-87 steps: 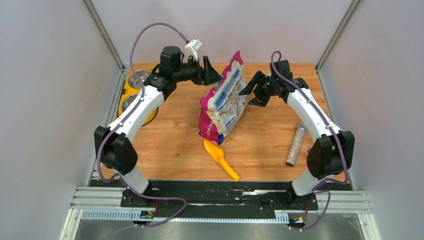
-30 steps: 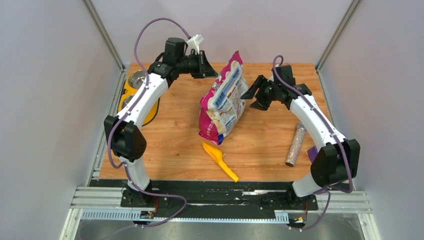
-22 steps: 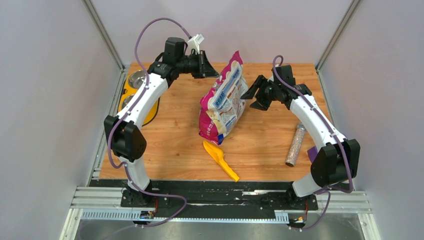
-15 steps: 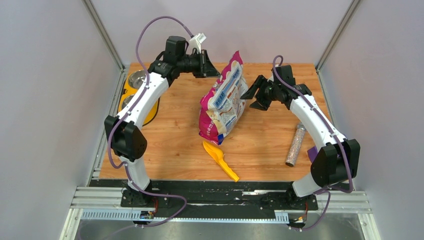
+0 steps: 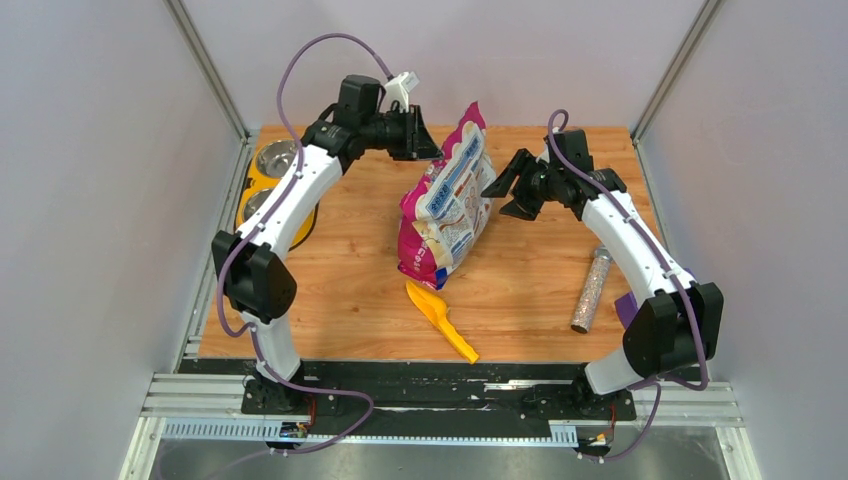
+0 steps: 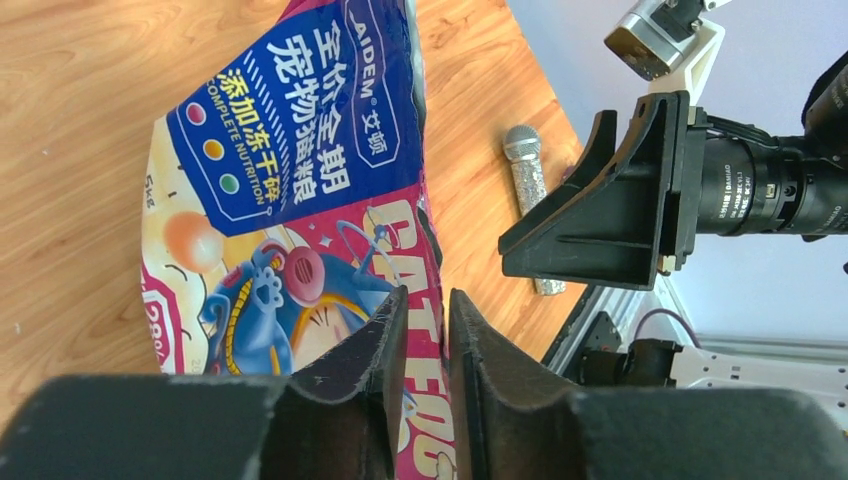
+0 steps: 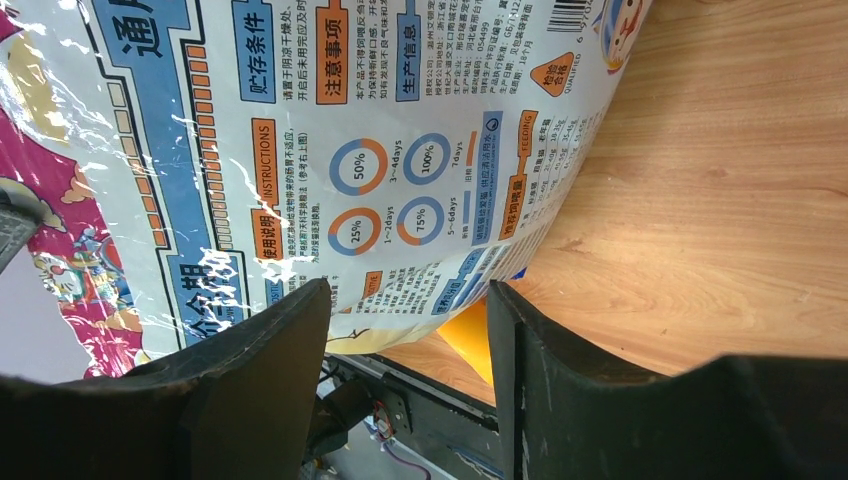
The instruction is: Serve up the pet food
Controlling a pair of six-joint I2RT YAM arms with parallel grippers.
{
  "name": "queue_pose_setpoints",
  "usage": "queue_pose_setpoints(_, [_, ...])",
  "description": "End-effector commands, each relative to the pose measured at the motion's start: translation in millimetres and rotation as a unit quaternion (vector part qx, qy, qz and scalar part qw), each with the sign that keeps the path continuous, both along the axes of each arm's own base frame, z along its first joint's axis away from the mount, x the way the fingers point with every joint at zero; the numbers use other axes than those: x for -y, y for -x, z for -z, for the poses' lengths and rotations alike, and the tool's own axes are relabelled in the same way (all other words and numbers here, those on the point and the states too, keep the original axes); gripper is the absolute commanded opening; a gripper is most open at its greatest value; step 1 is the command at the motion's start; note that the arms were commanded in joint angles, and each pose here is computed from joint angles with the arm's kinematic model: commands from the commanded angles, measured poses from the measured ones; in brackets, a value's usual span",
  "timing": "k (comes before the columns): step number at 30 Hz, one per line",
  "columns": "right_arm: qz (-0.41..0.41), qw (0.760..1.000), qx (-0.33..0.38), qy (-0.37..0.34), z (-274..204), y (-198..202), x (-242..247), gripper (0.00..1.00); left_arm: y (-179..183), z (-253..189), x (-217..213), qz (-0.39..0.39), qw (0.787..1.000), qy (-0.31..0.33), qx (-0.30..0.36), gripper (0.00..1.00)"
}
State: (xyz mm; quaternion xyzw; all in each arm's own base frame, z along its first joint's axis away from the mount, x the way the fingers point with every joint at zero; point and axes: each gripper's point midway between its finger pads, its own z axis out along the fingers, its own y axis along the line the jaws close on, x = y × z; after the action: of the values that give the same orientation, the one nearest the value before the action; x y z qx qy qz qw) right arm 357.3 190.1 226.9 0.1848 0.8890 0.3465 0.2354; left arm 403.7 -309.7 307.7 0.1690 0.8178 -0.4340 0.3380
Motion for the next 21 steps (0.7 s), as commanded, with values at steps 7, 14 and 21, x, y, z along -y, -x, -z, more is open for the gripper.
queue_pose_setpoints(7, [-0.006,0.999,0.038,-0.020,-25,-1,-5,0.58,-4,-58,-4,-0.021,0.995,0.084,0.047,0.37])
queue_pose_setpoints(14, [-0.006,0.999,0.036,-0.020,-23,0,-5,0.59,-10,-42,-5,-0.030,0.996,0.073,0.030,0.29])
queue_pose_setpoints(21, [-0.008,0.999,0.034,-0.021,-21,2,-5,0.56,-8,-37,-2,-0.019,0.997,0.076,0.022,0.24])
